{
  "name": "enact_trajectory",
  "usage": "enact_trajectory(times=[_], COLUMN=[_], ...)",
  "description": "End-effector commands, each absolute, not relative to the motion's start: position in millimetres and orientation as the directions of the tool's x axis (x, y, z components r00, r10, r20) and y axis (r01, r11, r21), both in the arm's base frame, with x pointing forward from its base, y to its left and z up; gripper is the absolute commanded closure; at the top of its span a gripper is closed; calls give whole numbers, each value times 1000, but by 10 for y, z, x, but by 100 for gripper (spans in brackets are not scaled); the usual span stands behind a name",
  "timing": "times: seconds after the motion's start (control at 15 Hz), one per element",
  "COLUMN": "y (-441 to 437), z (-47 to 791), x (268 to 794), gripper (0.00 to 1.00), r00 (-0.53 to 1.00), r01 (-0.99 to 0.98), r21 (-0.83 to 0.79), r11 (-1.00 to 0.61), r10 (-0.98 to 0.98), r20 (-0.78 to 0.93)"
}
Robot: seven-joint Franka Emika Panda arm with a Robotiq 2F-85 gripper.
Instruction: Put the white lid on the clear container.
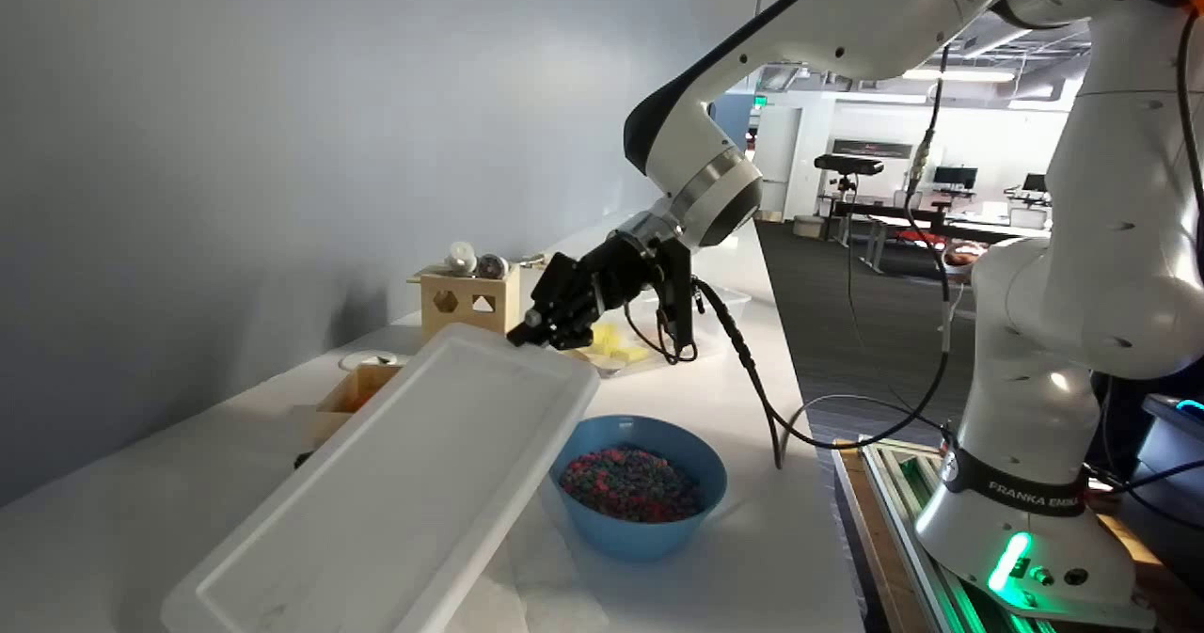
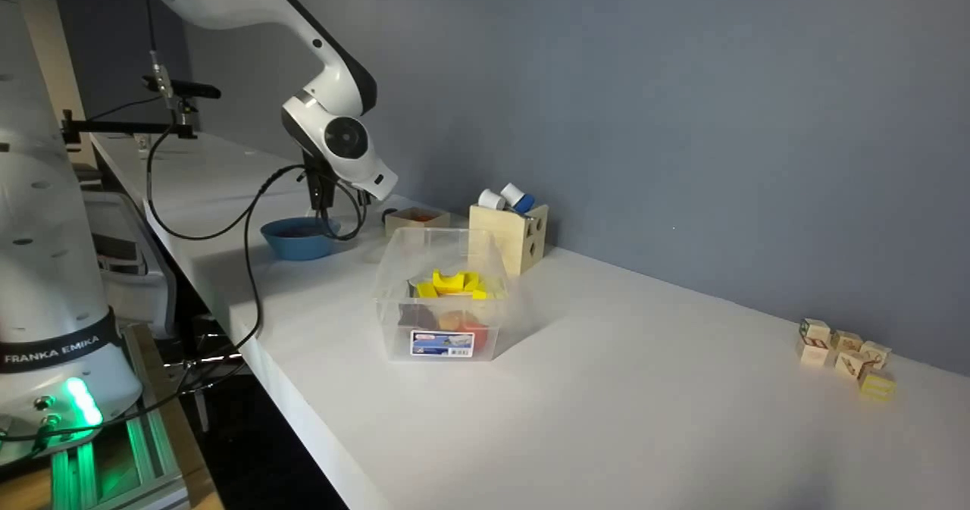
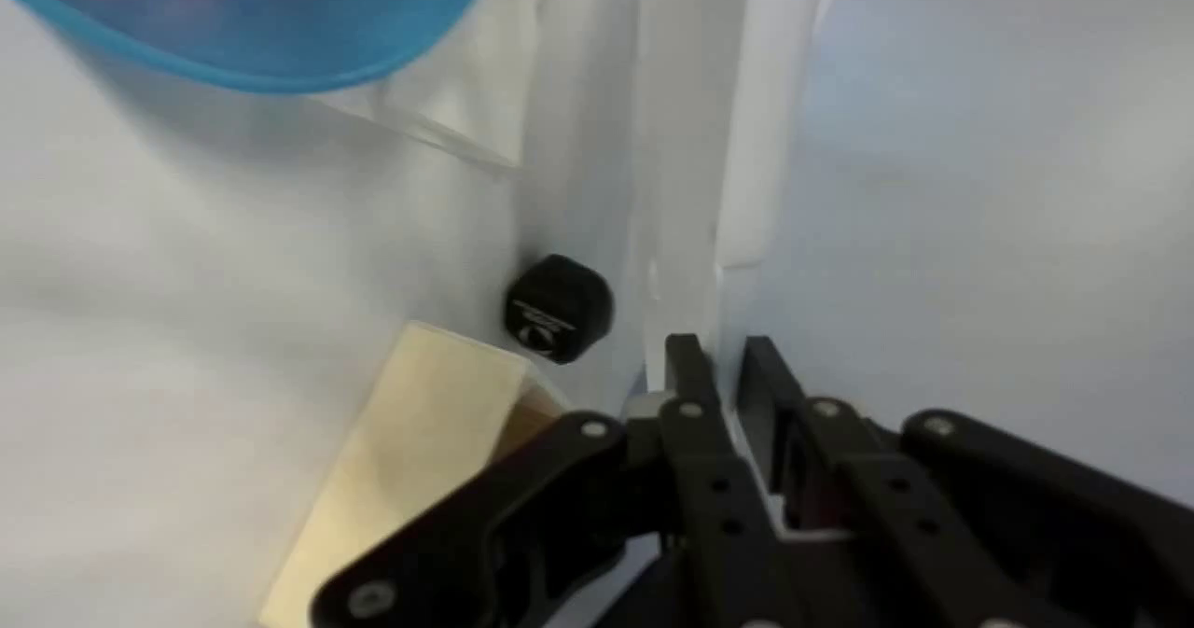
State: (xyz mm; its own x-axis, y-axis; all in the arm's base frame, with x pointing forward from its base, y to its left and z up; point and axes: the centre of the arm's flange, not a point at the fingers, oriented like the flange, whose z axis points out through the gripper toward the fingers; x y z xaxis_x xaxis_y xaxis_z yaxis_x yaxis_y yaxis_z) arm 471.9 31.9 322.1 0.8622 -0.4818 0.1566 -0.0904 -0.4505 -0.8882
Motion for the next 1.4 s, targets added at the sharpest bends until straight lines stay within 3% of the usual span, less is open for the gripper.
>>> enact_trajectory(times=[0.0,0.07,0.13,0.2,0.47,0.8,0.93,1.33], y=[155,114,73,40,22,99,117,370], z=[3197,3133,3090,3064,3000,3046,3097,2845], x=[4372,4340,4319,4305,4277,4318,4342,4446], gripper=[96,92,61,60,33,1,0,0], r00=[869,864,858,849,840,816,796,744], r01=[-235,-278,-320,-361,-450,-429,-426,-425], r21=[-797,-766,-737,-706,-609,-625,-638,-800], r11=[-556,-580,-596,-609,-653,-652,-641,-424], r10=[-487,-499,-512,-528,-542,-576,-601,-667], r20=[83,65,42,21,-39,41,72,-43])
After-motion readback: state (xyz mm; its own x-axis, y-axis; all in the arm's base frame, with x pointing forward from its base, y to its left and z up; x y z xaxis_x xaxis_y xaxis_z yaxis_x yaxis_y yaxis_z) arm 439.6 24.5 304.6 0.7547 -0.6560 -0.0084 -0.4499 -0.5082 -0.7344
